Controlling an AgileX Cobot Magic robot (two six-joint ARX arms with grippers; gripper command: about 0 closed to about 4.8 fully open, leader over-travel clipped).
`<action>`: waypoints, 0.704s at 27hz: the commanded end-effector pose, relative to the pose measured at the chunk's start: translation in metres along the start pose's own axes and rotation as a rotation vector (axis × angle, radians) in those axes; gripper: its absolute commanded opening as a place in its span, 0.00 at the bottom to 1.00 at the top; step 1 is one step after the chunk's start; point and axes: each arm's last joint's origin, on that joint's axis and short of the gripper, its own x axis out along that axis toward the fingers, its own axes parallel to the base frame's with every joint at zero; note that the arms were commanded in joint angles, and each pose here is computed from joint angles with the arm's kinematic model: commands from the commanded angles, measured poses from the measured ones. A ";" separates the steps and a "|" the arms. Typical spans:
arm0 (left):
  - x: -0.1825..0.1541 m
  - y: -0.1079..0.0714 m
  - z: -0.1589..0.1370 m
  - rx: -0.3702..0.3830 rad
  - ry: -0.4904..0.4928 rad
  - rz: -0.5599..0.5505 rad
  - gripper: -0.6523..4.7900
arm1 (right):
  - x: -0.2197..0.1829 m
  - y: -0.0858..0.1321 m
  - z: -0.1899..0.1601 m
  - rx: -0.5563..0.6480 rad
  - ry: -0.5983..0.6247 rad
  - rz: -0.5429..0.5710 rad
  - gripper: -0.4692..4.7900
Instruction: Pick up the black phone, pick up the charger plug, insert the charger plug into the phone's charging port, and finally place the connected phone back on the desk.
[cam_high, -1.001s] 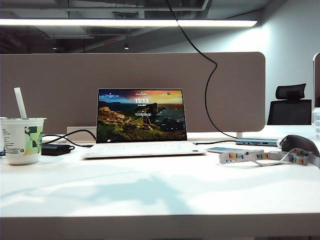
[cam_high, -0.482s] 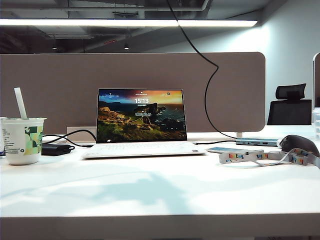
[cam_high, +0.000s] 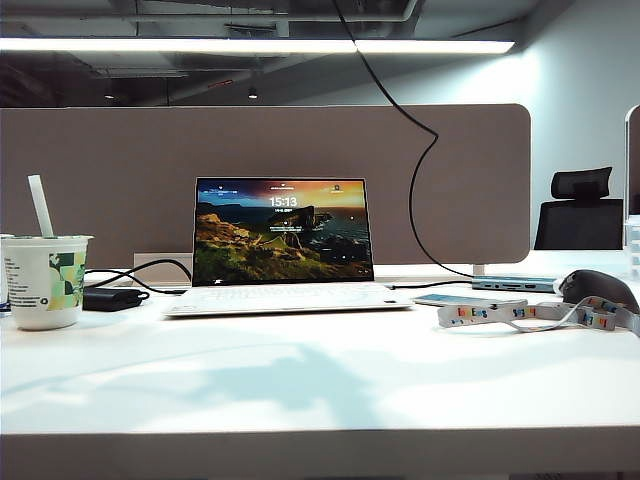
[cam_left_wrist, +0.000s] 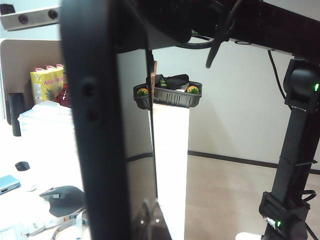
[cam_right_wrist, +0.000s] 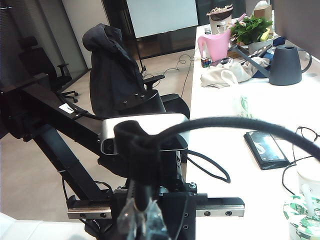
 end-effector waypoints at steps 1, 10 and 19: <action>0.000 -0.002 0.007 0.043 -0.026 -0.007 0.11 | 0.000 0.004 0.002 -0.008 0.001 0.031 0.07; 0.000 -0.002 0.007 0.043 -0.026 -0.007 0.11 | -0.002 0.010 0.006 -0.021 -0.004 0.030 0.07; 0.000 -0.002 0.007 0.042 -0.025 -0.007 0.11 | -0.003 0.011 0.007 -0.032 -0.008 0.024 0.07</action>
